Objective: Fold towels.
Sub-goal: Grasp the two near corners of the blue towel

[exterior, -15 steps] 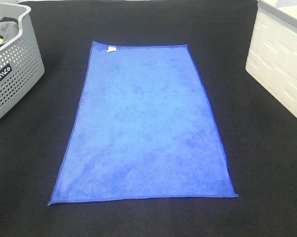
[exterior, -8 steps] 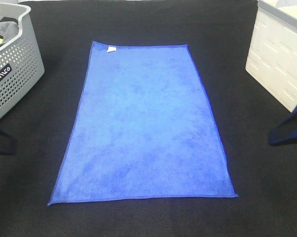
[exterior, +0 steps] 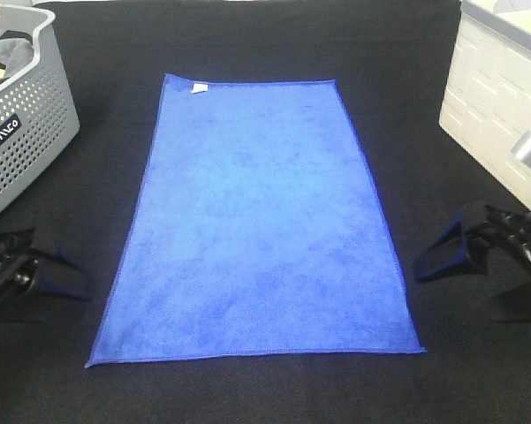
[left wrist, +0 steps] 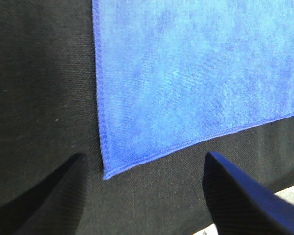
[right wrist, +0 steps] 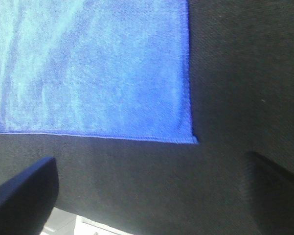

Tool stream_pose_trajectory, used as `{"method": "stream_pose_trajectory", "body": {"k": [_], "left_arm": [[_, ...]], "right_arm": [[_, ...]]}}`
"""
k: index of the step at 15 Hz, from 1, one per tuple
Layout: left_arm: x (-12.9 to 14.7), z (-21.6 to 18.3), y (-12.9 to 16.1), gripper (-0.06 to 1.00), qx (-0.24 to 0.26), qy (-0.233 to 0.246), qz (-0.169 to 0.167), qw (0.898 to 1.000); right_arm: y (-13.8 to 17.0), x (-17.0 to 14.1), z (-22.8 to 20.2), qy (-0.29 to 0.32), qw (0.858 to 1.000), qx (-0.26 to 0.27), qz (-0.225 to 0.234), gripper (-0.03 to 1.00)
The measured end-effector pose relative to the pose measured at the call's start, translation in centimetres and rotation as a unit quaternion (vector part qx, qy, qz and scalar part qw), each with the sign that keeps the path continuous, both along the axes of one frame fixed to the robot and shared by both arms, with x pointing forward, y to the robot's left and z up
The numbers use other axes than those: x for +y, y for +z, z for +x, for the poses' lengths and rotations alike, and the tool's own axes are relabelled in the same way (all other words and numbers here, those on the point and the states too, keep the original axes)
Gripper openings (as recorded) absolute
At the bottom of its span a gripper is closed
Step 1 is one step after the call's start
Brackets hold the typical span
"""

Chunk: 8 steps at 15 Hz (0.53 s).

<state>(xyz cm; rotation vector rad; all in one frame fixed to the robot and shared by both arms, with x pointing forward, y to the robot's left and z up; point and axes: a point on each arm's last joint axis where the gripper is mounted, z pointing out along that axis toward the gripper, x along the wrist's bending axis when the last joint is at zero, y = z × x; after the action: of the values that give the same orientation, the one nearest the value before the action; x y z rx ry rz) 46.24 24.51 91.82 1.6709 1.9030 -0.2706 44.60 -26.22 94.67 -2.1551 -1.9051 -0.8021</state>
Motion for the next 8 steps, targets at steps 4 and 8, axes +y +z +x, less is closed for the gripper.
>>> {"method": "stream_pose_trajectory", "body": {"k": [4, 8], "left_arm": [[-1.3, 0.6, -2.8, 0.64, 0.02, 0.004, 0.025, 0.999], [-2.3, 1.3, -4.7, 0.64, 0.045, 0.002, 0.04, 0.998]], "right_arm": [[-2.3, 0.3, 1.6, 0.003, 1.0, -0.005, 0.024, 0.94], [-5.1, 0.4, 2.4, 0.02, 0.999, 0.014, 0.029, 0.93]]}}
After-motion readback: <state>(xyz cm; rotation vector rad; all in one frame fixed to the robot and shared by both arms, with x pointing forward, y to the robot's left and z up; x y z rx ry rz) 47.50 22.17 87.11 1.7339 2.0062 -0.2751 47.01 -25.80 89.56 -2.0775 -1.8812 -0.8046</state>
